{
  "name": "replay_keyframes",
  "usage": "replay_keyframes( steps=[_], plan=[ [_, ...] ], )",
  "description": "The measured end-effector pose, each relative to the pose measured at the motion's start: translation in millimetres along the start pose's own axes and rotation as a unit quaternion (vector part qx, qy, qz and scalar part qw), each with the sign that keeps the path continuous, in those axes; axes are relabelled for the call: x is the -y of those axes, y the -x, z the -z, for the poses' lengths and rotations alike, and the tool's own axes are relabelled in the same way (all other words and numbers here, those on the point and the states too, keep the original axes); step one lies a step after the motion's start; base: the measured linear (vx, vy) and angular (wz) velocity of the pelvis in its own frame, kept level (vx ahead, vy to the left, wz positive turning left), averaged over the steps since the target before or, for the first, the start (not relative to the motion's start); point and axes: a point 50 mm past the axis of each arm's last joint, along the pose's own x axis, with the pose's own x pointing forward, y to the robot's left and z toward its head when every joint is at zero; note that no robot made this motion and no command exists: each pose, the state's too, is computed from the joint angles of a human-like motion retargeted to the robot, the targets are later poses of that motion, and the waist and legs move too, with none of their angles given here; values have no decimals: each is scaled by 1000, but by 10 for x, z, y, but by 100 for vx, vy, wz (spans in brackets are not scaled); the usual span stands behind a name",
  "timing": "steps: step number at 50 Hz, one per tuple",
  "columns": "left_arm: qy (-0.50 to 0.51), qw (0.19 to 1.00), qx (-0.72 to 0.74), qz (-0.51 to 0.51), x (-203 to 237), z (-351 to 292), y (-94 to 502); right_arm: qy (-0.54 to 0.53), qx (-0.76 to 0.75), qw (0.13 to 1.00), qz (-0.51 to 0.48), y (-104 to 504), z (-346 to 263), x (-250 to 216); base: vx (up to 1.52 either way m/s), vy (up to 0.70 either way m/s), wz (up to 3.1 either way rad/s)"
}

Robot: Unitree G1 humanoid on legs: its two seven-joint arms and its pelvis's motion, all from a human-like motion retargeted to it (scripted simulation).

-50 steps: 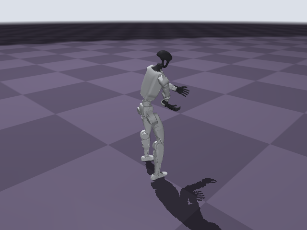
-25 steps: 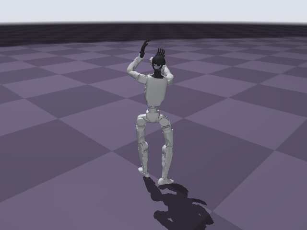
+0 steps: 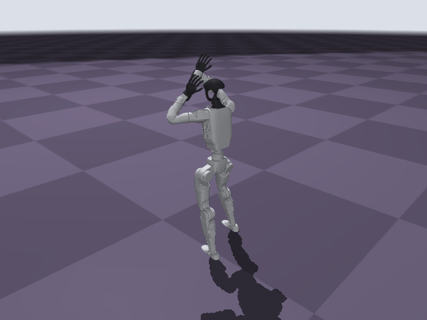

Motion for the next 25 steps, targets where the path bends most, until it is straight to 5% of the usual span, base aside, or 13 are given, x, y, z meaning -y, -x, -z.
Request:
replay_keyframes(
  steps=[5, 9, 25],
  plan=[
    [-2, 1000, -11, 10, -1, 14, 26, 5, 0, 1000, 2, 5, -6, 35, 33, -29, 34],
    [-22, 998, 1, 65, -19, 18, 55, 72, 137, 988, 8, -461, -365, 283, 32, -35, 23],
    [-12, 997, -22, 69, -50, 8, 92, 76, 84, 993, 18, -212, -239, 384, 32, -17, -11]
  ],
)
